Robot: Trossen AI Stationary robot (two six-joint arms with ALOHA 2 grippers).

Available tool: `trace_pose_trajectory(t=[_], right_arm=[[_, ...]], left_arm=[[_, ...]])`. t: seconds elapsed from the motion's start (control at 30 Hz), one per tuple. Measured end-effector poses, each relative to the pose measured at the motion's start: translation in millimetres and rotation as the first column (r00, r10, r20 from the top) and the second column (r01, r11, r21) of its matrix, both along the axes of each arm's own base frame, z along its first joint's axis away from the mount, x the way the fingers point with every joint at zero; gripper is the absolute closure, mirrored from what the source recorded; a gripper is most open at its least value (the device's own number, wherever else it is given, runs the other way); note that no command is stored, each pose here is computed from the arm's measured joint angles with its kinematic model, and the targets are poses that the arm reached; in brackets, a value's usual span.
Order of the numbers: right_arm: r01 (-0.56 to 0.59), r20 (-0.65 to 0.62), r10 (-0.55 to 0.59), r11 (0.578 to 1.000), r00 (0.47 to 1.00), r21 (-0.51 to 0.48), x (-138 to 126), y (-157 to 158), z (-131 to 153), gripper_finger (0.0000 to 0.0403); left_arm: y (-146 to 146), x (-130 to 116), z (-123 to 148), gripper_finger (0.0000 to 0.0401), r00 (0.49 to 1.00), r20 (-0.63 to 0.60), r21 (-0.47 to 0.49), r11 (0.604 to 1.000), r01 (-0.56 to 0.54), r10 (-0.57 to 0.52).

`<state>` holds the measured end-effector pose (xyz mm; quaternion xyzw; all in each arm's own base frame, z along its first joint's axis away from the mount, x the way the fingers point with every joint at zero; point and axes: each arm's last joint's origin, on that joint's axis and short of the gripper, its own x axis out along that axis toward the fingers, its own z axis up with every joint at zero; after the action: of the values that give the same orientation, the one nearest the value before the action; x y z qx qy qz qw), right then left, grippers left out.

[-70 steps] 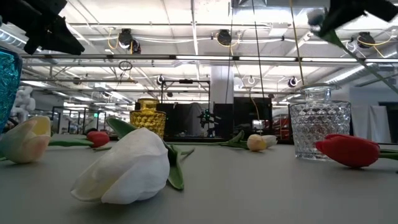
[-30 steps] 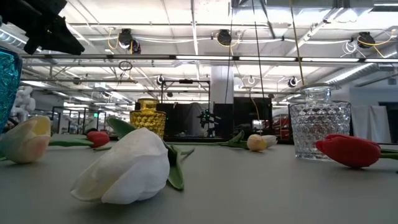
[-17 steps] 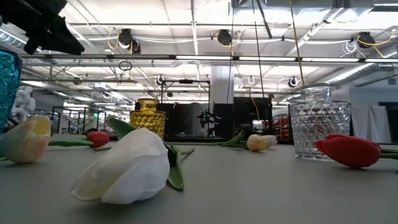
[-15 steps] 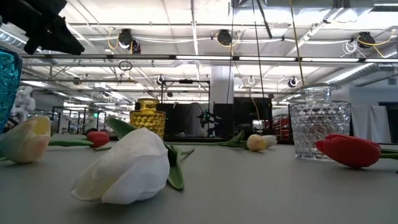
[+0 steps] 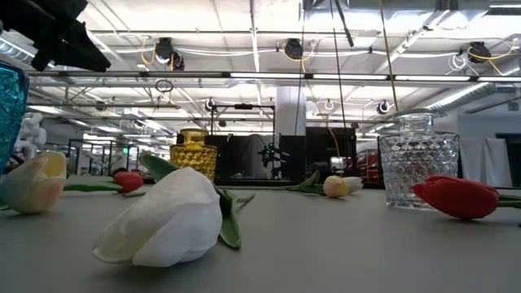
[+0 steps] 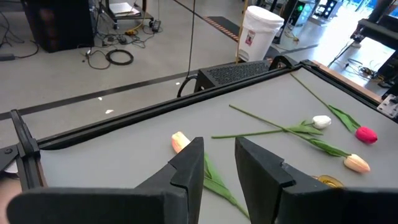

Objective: Sort flowers into vase by color
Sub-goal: Put the bottom right white tulip into the yellow vase

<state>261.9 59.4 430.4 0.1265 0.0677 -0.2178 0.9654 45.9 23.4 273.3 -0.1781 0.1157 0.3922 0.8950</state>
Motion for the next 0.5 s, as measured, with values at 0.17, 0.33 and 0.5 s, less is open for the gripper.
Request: trace_pose_trajectory(t=[0.17,0.33,0.5], right_arm=[[0.013,0.000,-0.013,1.000,1.000,0.001,0.7,-3.3,0.0,0.0403],[0.023,0.003,-0.023,1.000,1.000,0.002,1.4,-6.0,0.3,0.0403],[-0.005,0.042,0.005,1.000,0.999,0.004,3.3,-7.8,4.6,0.0403]], left_arm=[[0.0,0.0,0.1,0.0303,1.000,0.003,0.000,1.000,0.000,0.000],[0.0,0.0,0.1,0.0303,1.000,0.002,0.000,1.000,-0.001,0.001],[0.0,0.0,0.1,0.0303,1.000,0.002,-0.001,1.000,-0.001,0.001]])
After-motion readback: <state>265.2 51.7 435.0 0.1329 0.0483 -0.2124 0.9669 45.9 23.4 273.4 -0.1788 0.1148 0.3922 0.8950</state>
